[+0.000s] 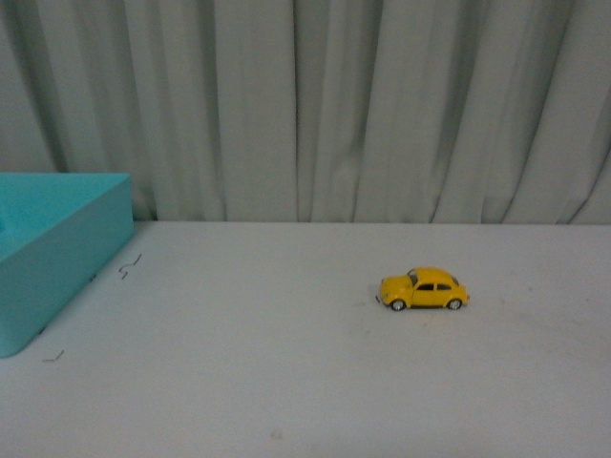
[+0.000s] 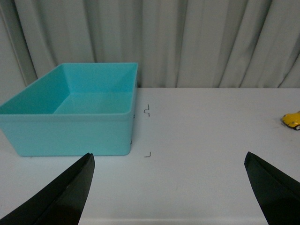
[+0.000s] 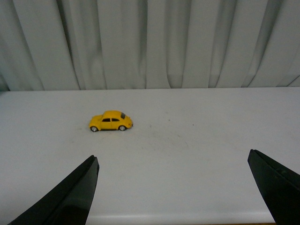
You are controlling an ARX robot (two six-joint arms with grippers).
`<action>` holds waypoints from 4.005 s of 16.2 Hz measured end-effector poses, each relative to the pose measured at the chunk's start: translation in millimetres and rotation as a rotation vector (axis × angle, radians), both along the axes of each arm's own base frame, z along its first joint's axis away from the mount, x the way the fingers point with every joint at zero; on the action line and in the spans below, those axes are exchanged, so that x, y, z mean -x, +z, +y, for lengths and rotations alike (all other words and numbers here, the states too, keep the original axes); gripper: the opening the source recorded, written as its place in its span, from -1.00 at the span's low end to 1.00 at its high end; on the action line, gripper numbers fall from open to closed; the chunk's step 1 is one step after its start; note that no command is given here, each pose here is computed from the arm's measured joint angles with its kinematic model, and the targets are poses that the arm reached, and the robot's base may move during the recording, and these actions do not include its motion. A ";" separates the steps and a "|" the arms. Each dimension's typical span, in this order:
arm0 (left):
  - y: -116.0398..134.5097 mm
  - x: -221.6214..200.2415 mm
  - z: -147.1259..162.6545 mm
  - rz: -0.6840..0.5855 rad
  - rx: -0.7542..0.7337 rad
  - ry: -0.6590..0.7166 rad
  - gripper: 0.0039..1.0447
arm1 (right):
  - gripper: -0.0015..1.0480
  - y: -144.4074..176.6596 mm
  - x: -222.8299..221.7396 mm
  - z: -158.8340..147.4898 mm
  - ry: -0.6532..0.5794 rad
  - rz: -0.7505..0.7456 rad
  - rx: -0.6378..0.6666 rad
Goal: Wind up and store yellow beetle toy
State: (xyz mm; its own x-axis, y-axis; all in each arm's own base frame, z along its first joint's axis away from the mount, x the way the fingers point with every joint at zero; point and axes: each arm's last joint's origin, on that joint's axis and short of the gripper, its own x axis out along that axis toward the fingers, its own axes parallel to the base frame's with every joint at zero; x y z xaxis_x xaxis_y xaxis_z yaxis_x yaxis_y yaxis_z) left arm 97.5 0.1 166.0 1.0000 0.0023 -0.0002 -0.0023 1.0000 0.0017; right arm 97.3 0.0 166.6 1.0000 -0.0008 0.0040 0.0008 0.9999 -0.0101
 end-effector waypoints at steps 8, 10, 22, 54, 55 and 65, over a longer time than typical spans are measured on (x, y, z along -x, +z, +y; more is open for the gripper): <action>0.2 0.0 0.0 -0.002 -0.001 -0.001 0.88 | 0.87 0.0 0.0 0.0 0.000 0.000 0.000; 0.2 0.0 0.0 -0.002 -0.001 -0.001 0.88 | 0.87 0.0 0.0 0.0 0.000 0.000 0.000; 0.3 0.0 0.0 -0.002 -0.001 -0.001 0.88 | 0.87 0.0 0.0 0.0 0.000 0.000 0.000; 0.2 0.0 0.0 -0.002 -0.001 -0.001 0.88 | 0.87 0.0 0.0 0.0 0.000 0.000 0.000; 0.2 0.0 0.0 -0.002 -0.001 -0.001 0.88 | 0.87 0.0 0.0 0.0 0.000 0.000 0.000; 0.2 0.0 0.0 -0.002 -0.001 -0.001 0.88 | 0.87 0.0 0.0 0.0 0.000 0.000 0.000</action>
State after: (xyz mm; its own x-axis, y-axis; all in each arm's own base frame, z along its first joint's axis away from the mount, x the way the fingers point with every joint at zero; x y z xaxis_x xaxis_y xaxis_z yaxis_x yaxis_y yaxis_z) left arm 97.5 0.1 166.2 1.0000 0.0011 0.0017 -0.0011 1.0000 0.0029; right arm 97.3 0.0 166.6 1.0000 -0.0004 0.0040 0.0004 1.0000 -0.0097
